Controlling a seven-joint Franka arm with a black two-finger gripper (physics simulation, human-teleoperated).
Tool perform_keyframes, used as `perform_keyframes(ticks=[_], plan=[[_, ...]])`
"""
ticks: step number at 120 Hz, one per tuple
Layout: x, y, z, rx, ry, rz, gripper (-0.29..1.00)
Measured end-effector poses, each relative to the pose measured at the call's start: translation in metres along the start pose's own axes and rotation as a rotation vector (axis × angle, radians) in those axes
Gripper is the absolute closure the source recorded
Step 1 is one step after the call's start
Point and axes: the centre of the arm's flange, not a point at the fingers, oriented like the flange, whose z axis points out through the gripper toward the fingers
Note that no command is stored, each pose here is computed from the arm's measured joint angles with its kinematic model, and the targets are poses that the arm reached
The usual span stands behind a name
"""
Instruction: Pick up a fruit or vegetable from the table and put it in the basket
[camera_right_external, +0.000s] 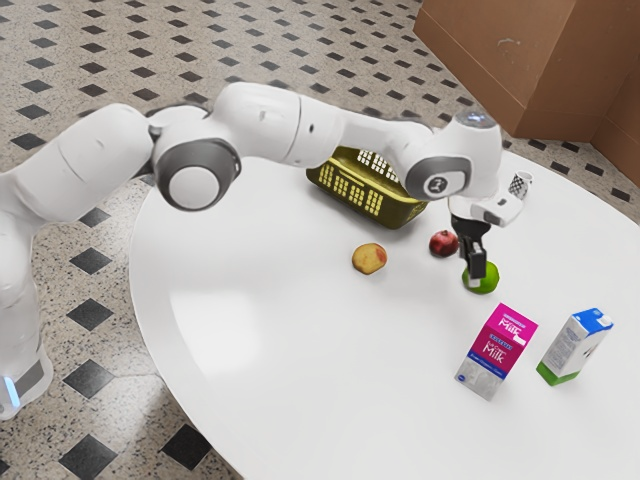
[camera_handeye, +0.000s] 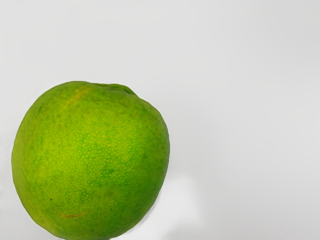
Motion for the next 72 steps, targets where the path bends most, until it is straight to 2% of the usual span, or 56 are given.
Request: perform_keyframes(ticks=[46,72], plan=[[0.01,-0.011,0.024,0.026,0.138,-0.003,0.02],[0.003,-0.024,0.038,0.038,0.109,-0.012,0.02]])
